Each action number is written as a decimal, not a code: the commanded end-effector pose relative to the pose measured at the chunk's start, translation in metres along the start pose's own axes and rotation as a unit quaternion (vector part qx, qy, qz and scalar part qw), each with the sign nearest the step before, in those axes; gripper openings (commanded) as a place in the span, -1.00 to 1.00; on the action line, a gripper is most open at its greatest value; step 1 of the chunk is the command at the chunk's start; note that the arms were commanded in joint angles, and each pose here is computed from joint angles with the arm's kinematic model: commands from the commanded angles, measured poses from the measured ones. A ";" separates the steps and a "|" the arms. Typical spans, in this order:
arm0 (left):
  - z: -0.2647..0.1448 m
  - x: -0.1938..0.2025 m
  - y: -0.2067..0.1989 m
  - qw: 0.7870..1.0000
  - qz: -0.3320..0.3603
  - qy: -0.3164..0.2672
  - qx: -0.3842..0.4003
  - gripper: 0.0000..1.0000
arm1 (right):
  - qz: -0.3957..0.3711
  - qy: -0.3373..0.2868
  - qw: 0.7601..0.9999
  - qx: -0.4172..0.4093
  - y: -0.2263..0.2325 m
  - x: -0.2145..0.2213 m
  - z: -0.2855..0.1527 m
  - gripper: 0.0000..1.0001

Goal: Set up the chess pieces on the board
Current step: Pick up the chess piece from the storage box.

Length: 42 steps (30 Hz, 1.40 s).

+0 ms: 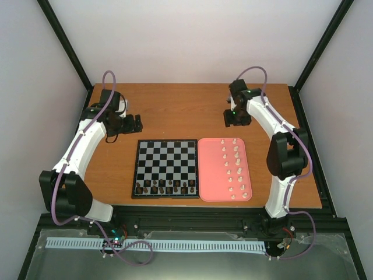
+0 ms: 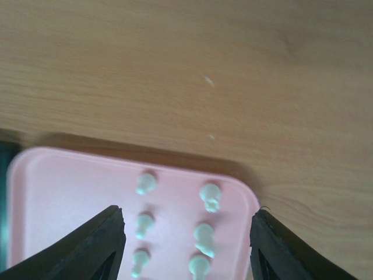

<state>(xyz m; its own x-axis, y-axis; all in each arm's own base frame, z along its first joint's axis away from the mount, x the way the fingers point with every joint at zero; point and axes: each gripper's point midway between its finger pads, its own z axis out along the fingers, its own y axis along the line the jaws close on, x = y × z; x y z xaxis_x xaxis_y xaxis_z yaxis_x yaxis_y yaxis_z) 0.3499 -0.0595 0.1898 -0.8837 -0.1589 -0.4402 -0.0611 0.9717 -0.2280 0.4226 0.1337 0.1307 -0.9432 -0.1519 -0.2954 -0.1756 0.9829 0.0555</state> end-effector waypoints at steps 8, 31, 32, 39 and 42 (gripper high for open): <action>0.011 -0.001 -0.004 1.000 0.016 0.017 0.017 1.00 | 0.011 0.079 0.997 0.003 -0.025 0.057 0.023 0.04; 0.017 0.003 -0.004 0.999 0.013 0.028 0.019 0.99 | 0.009 0.104 0.994 0.019 -0.031 0.058 0.058 -0.16; 0.017 0.004 -0.004 0.999 0.013 0.028 0.019 1.00 | 0.009 0.105 0.994 0.018 -0.031 0.058 0.059 -0.18; 0.020 0.005 -0.003 0.999 0.014 0.031 0.017 0.99 | 0.011 0.108 0.994 0.024 -0.032 0.059 0.067 -0.20; 0.020 0.006 -0.002 0.999 0.014 0.033 0.016 0.99 | 0.012 0.106 0.994 0.027 -0.034 0.057 0.069 -0.20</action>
<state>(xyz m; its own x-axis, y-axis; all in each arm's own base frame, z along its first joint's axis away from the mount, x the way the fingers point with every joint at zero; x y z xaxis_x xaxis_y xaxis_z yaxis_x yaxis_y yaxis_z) 0.3524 -0.0668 0.1716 -0.9125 -0.1352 -0.3861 -0.0381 0.9678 -0.2488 0.3835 0.1037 0.0475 -0.9851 -0.1590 -0.0652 -0.1611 0.9865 0.0282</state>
